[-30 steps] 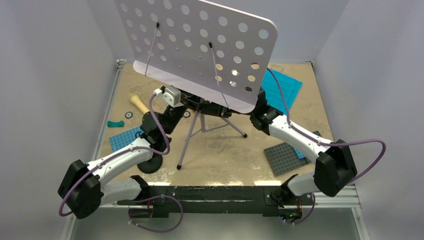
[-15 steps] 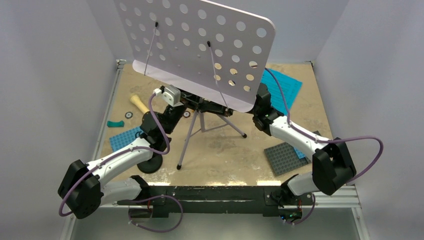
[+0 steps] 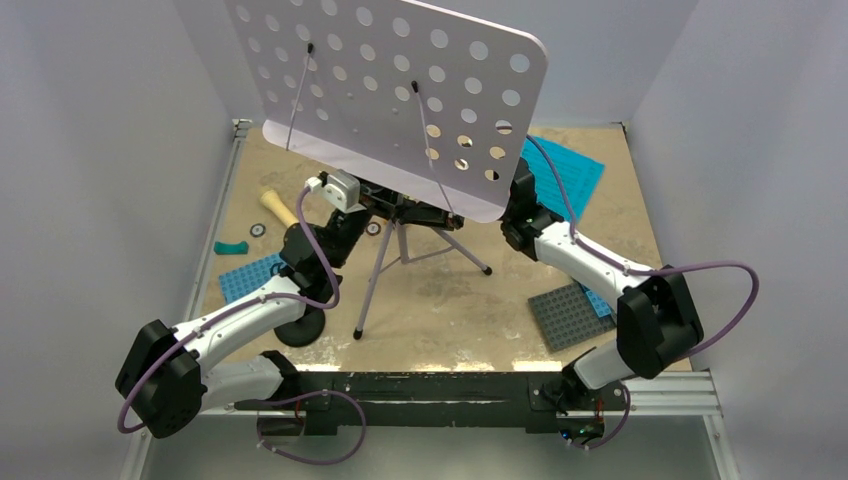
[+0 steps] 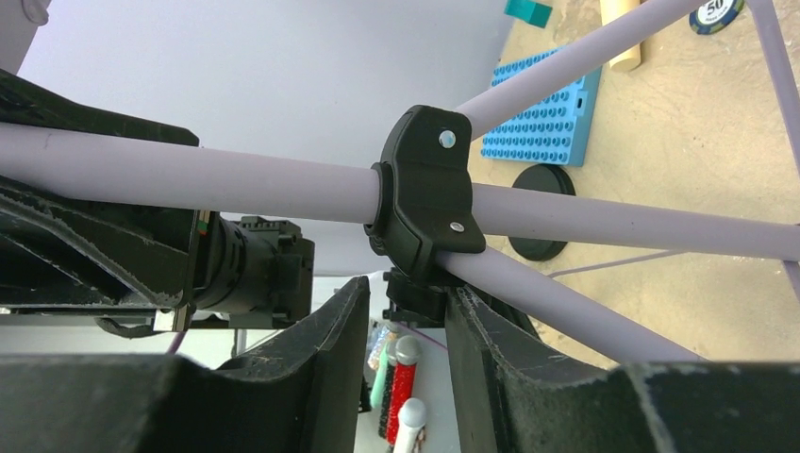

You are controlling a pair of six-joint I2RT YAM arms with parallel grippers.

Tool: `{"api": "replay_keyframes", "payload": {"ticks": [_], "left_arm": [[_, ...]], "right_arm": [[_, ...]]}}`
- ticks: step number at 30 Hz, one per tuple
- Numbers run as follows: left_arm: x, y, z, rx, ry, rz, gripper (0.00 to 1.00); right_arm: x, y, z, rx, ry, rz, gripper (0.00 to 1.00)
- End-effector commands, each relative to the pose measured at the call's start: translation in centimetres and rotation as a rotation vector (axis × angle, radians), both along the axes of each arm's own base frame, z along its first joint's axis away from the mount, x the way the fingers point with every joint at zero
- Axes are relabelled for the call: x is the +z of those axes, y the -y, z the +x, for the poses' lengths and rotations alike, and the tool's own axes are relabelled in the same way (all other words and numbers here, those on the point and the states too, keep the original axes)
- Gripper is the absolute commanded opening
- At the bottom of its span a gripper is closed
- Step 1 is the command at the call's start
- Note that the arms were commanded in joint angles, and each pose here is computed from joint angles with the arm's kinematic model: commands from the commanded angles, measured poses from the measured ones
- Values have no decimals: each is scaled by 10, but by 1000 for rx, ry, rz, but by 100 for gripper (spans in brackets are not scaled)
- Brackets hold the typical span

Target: Pack up the instrument practice props

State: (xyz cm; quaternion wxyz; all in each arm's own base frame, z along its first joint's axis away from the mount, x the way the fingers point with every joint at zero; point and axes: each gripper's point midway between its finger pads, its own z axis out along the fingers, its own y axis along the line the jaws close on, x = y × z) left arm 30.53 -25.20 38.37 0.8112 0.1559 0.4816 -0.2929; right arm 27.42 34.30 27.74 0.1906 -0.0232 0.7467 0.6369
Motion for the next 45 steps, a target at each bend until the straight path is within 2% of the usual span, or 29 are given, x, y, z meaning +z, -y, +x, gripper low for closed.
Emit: {"api": "replay_keyframes", "payload": {"ticks": [1,4,10,14,16,25,26,27,28,30,35,38,40,45], "left_arm": [[-82,24,1,-73,-186,189,0],[-83,25,1,-76,-188,191,0],[-85,26,1,-81,-191,197,0],[-86,26,1,-77,-193,198,0],[-84,25,1,-75,-189,198,0],[-84,24,2,-67,-189,197,0],[-85,23,2,-63,-188,198,0],[-84,23,2,-61,-187,200,0],[-85,22,2,-59,-187,201,0],[-86,23,2,-60,-188,207,0],[-88,24,2,-70,-197,207,0],[-88,24,2,-68,-202,204,0],[-87,25,3,-67,-206,202,0],[-86,28,5,-75,-221,196,0]], "right_arm": [[45,-7,9,9,145,63,36],[44,-10,6,40,133,54,34],[39,-14,0,80,118,39,42],[37,-16,-3,103,87,41,51],[34,-16,-3,100,77,37,52],[30,-23,-1,116,43,55,23],[31,-24,-1,121,50,54,16],[32,-25,0,125,60,52,1],[31,-25,-1,129,73,44,0],[32,-23,4,97,149,3,0],[9,-4,22,-66,386,-242,0],[-3,9,31,-177,596,-348,0],[-3,16,33,-254,788,-418,0],[-5,22,35,-362,1164,-542,0]]}}
